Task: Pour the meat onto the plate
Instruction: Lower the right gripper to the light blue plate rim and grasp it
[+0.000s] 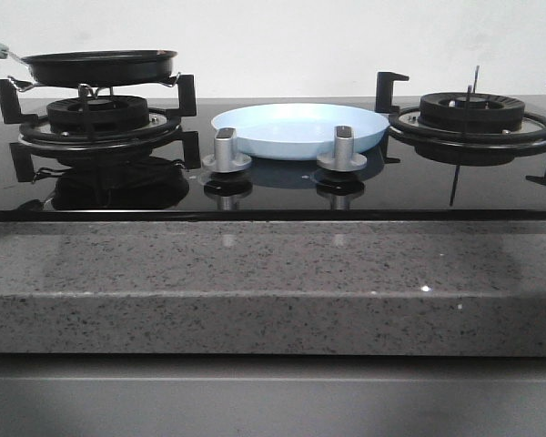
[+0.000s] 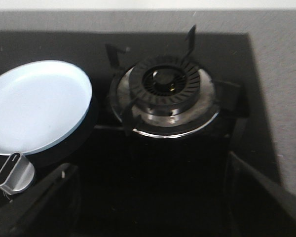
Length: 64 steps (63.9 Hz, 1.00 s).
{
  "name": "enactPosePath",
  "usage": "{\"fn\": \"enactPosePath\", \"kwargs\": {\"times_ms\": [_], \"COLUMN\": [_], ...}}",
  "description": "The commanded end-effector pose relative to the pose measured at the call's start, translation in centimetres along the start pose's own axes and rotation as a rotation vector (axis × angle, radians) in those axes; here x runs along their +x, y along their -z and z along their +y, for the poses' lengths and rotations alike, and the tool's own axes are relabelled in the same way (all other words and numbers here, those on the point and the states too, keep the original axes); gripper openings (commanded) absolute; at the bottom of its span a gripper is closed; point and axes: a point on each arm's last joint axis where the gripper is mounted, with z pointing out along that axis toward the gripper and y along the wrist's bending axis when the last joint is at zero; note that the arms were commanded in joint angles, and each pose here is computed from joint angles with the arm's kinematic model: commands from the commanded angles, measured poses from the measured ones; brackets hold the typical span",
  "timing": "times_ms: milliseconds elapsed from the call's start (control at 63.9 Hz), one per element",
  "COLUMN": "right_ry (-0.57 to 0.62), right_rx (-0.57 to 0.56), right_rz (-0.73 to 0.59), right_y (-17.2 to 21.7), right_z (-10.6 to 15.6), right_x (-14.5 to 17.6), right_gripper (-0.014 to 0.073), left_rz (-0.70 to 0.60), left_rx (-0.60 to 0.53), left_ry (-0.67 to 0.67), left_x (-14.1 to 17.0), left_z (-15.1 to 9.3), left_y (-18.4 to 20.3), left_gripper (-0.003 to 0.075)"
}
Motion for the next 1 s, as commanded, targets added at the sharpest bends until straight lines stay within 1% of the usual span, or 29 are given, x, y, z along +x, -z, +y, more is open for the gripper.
{"fn": "enactPosePath", "kwargs": {"times_ms": [0,188,204,345,439,517,642,689,783,987], "right_ry": [0.004,0.039,0.043,0.054,0.063,0.086,0.114,0.12,0.131,0.167], "right_rx": [-0.031,-0.091,-0.096,-0.107,-0.116,-0.132,-0.16,-0.167,-0.177,-0.184], "right_rz": [-0.045,0.12,0.119,0.226,0.295,0.323,0.343,0.357,0.392,0.462], "right_y": [-1.4,-6.7,-6.9,-10.5,-12.5,-14.4,-17.1,-18.2,-20.2,-23.6], "right_z": [0.8,2.9,3.1,3.7,4.1,4.8,6.2,6.6,7.3,7.4], "right_x": [-2.7,-5.4,-6.0,-8.3,-9.2,-10.1,-10.7,-10.6,-10.2,-8.9], "right_gripper": [0.0613,0.0609,0.0609,0.0609,0.0606,0.0561,0.0463,0.044,0.0421,0.0415], "left_rz": [-0.115,-0.118,-0.118,-0.118,-0.118,-0.118,-0.118,-0.118,-0.118,-0.118], "left_rx": [0.004,0.004,0.004,0.004,0.004,0.004,0.004,0.004,0.004,0.004], "left_ry": [0.013,0.013,0.013,0.013,0.015,0.017,0.017,0.017,0.017,0.017], "left_x": [-2.0,-2.0,-2.0,-2.0,-2.0,-2.0,-2.0,-2.0,-2.0,-2.0], "left_z": [-0.1,-0.1,-0.1,-0.1,-0.1,-0.1,-0.1,-0.1,-0.1,-0.1], "left_y": [0.2,0.2,0.2,0.2,0.2,0.2,0.2,0.2,0.2,0.2], "left_gripper": [0.0672,0.0672,0.0672,0.0672,0.0672,0.0672,0.0672,0.0672,0.0672,0.0672]}}
